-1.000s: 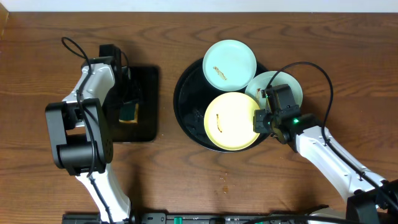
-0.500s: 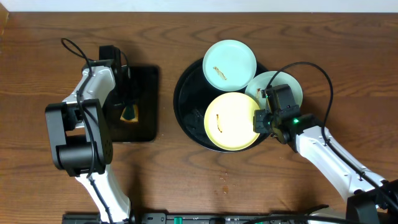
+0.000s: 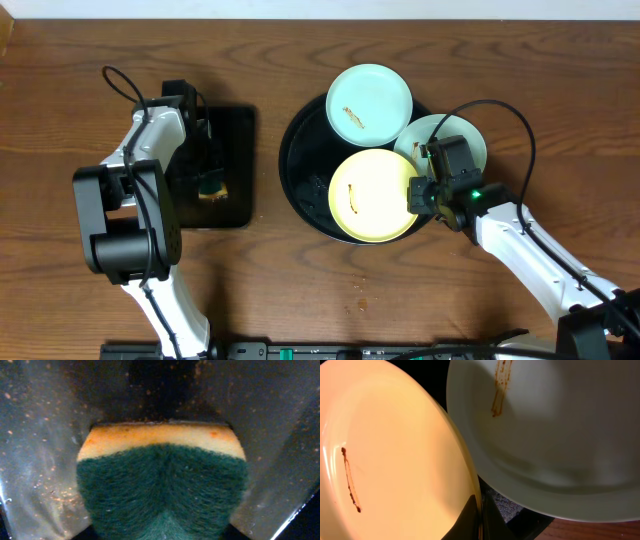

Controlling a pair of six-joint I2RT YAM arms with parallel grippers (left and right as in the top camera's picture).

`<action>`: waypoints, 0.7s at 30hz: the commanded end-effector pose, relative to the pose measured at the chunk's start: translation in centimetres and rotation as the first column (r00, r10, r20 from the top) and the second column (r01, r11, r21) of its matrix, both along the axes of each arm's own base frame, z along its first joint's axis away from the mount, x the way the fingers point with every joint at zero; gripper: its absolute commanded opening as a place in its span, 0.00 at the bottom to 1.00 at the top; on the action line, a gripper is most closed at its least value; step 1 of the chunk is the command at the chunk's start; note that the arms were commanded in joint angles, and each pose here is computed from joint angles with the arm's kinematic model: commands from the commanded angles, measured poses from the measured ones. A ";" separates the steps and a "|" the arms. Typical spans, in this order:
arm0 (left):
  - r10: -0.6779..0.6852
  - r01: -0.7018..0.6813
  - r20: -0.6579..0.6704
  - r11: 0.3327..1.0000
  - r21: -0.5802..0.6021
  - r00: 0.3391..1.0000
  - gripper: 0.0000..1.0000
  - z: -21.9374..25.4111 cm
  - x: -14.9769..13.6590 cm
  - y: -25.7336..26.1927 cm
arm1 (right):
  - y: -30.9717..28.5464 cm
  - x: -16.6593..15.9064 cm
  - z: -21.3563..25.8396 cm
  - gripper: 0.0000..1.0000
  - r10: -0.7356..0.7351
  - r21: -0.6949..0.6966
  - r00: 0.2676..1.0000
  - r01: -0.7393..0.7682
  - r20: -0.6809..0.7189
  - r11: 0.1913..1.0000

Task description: Clean dirty plates on tray and stack at the side

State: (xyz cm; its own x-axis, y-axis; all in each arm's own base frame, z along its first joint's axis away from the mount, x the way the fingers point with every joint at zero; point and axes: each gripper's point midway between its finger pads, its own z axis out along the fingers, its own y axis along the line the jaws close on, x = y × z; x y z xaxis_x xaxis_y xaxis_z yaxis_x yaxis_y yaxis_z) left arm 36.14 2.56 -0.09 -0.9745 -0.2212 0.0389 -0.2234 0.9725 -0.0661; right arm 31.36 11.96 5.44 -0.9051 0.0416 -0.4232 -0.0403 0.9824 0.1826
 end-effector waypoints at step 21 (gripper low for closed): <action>0.040 -0.041 -0.125 0.999 -0.012 0.991 0.29 -0.9 -3.3 -0.4 | 0.3 0.3 0.6 0.04 -0.004 0.003 1.000 0.004 0.018 1.000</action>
